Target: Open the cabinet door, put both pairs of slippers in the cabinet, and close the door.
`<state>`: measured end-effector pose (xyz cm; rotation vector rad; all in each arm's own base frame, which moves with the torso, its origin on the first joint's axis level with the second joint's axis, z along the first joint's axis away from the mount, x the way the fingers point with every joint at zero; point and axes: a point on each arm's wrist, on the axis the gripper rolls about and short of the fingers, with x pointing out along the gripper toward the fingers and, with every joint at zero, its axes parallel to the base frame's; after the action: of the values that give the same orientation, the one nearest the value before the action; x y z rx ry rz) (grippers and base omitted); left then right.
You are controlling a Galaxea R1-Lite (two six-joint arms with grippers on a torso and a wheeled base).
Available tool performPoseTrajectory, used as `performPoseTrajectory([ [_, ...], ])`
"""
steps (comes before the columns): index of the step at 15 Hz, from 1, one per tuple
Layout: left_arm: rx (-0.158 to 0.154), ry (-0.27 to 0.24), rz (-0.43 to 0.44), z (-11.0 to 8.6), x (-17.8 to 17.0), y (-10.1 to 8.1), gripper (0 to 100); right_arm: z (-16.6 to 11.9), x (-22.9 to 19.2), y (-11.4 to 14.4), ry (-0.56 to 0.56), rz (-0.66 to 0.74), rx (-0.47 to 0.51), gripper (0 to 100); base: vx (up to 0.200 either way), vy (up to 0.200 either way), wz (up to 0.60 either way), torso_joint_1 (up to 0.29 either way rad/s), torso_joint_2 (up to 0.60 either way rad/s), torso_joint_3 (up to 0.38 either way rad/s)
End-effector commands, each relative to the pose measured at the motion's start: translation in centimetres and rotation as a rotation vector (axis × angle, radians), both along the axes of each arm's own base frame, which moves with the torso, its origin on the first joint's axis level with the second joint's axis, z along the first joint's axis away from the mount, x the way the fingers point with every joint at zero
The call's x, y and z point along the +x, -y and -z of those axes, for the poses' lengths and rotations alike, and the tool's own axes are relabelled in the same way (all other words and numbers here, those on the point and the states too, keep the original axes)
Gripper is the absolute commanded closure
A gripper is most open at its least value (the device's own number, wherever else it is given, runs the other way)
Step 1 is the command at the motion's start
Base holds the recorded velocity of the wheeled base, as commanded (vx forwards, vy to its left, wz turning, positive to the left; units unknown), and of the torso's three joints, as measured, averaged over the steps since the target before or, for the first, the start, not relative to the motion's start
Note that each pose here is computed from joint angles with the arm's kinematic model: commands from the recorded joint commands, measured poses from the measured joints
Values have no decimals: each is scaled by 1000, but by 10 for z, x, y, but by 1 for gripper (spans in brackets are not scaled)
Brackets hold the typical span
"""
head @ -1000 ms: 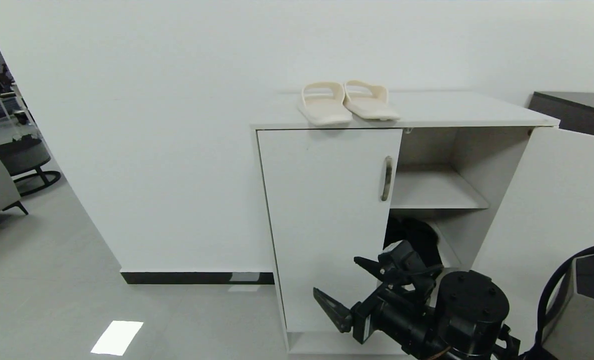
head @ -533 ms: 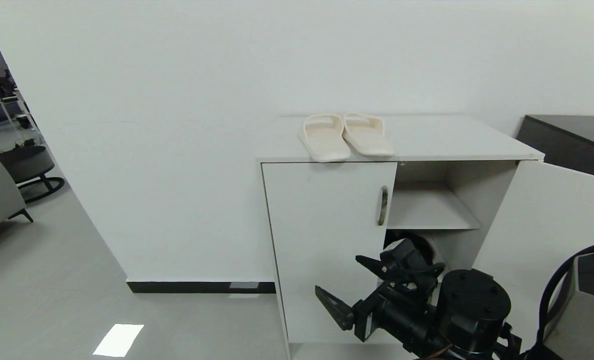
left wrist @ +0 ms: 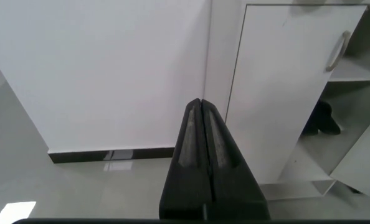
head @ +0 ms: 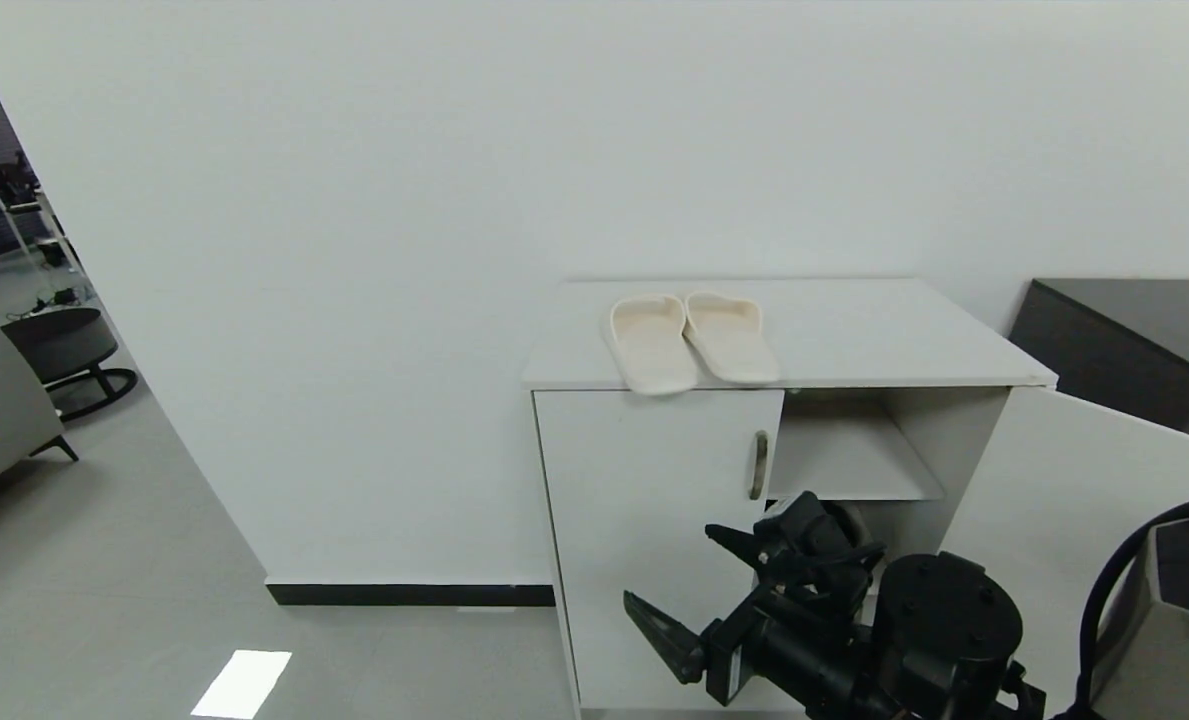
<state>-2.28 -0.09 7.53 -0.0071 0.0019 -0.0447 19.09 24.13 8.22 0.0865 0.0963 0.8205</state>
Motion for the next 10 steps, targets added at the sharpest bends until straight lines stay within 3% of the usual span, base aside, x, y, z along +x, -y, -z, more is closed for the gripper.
performPoseTrajectory([
  [1, 1, -1, 0, 0, 0, 0, 100, 1, -3, 1, -4, -5, -6, 0, 0, 0, 0, 246, -535, -295],
  [9, -2, -1, 0, 0, 0, 0, 100, 4, -4, 2, -14, -16, -18, 0, 0, 0, 0, 265, -568, -305],
  [10, -2, -1, 0, 0, 0, 0, 100, 6, -3, 1, -17, -18, -22, 0, 0, 0, 600, 295, -608, -310],
])
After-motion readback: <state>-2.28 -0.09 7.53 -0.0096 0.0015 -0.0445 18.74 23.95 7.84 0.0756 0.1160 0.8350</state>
